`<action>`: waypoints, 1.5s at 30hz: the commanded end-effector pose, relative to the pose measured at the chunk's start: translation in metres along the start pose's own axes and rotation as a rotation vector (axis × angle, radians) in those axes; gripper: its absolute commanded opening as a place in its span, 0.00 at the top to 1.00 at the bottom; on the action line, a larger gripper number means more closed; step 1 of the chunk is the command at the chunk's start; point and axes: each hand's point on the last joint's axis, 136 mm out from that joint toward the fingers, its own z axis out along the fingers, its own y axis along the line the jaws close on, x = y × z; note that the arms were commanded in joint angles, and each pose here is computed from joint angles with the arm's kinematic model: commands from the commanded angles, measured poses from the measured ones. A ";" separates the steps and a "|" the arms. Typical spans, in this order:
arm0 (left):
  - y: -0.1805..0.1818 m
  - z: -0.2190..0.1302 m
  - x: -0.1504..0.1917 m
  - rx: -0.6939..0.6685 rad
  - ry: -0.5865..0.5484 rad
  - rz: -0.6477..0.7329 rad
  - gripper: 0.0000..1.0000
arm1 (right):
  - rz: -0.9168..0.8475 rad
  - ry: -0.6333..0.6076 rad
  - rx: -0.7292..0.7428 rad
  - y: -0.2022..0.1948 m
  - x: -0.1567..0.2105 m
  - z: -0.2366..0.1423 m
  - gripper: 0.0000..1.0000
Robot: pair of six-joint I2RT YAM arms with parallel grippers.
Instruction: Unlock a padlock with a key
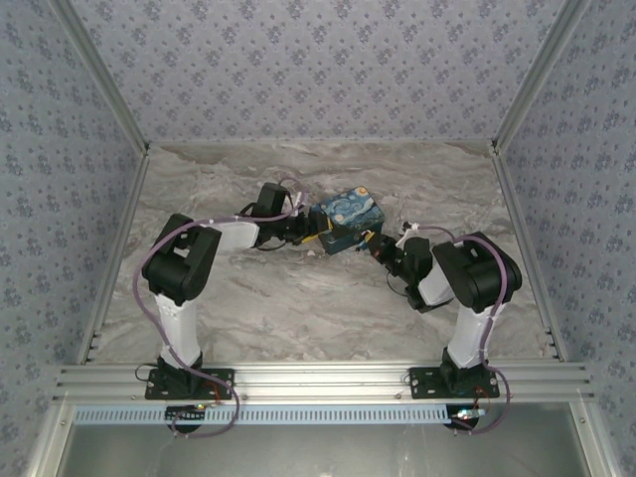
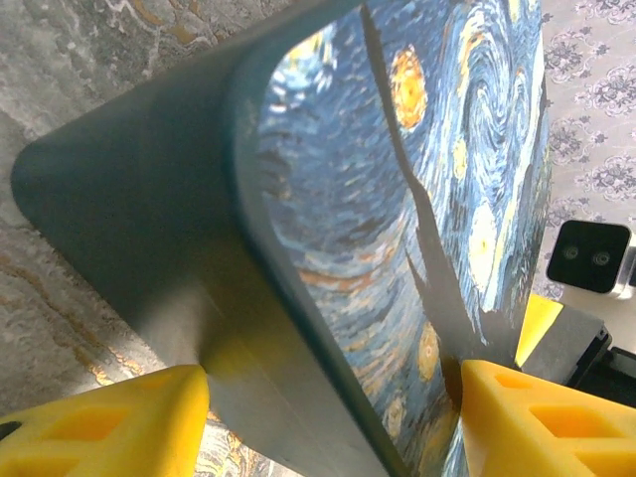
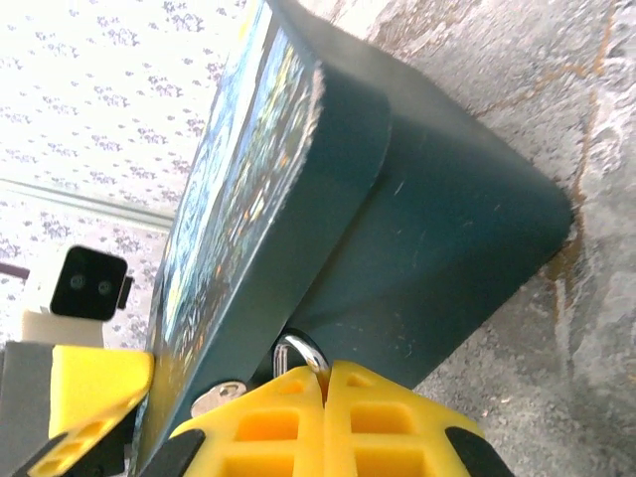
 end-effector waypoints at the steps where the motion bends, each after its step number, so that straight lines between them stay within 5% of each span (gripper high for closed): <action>1: 0.039 0.004 0.042 -0.123 0.098 -0.096 0.35 | 0.048 -0.062 -0.016 0.009 -0.021 0.004 1.00; 11: 0.039 -0.013 0.020 -0.121 0.032 -0.098 0.34 | 0.002 -0.048 0.041 0.005 -0.026 -0.019 1.00; 25: 0.051 -0.043 -0.023 -0.125 -0.072 -0.088 0.30 | -0.237 0.152 0.070 0.058 -0.009 -0.077 1.00; 32: 0.001 -0.079 -0.065 -0.085 -0.214 0.113 0.25 | -0.300 0.410 0.122 0.071 0.029 -0.102 1.00; 38: -0.050 -0.140 -0.090 -0.060 -0.488 0.286 0.20 | -0.297 0.545 0.243 0.062 0.049 -0.120 1.00; 45: -0.078 -0.189 -0.094 -0.001 -0.637 0.329 0.09 | -0.320 0.655 0.354 0.041 0.077 -0.130 1.00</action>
